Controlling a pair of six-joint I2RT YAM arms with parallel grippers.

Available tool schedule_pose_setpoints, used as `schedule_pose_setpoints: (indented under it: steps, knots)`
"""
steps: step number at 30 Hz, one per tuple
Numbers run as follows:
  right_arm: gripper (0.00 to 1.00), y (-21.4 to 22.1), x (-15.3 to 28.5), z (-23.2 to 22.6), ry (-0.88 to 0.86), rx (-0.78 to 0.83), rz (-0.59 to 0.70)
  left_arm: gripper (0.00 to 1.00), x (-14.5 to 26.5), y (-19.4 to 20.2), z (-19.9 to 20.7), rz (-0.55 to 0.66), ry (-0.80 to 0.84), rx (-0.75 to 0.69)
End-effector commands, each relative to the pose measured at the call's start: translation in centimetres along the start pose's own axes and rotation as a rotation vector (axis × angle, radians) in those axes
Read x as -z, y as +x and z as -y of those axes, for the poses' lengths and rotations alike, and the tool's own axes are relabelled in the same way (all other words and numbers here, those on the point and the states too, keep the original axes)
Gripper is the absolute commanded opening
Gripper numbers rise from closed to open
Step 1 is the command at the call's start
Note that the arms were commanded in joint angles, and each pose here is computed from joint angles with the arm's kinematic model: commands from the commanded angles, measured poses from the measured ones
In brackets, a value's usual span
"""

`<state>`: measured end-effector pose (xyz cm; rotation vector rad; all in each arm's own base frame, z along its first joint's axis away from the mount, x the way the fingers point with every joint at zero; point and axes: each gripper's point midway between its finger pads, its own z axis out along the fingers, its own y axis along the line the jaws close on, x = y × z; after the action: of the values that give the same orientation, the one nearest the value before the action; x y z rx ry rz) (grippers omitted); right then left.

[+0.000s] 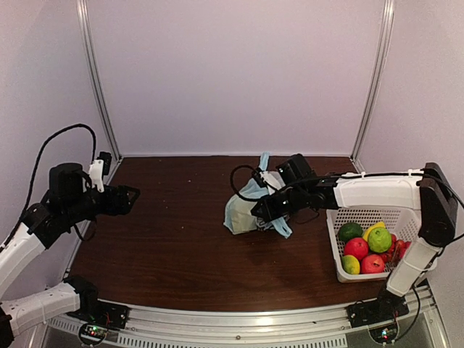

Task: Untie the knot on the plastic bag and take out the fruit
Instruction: Move the takeout bag to the center of the board.

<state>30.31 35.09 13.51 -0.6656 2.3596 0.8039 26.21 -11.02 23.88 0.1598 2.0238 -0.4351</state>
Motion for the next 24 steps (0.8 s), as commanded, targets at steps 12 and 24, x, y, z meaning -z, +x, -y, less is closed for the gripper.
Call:
schedule_pose_setpoints:
  steps: [12,24]
  knots:
    - [0.0,6.2,-0.6,-12.1,-0.217,0.078,-0.022,0.87,-2.0,3.0,7.2,-0.05,0.178,0.07]
    - [0.0,8.1,0.5,-19.3,-0.303,0.123,0.019,0.87,-2.9,4.4,11.5,-0.068,0.238,0.048]
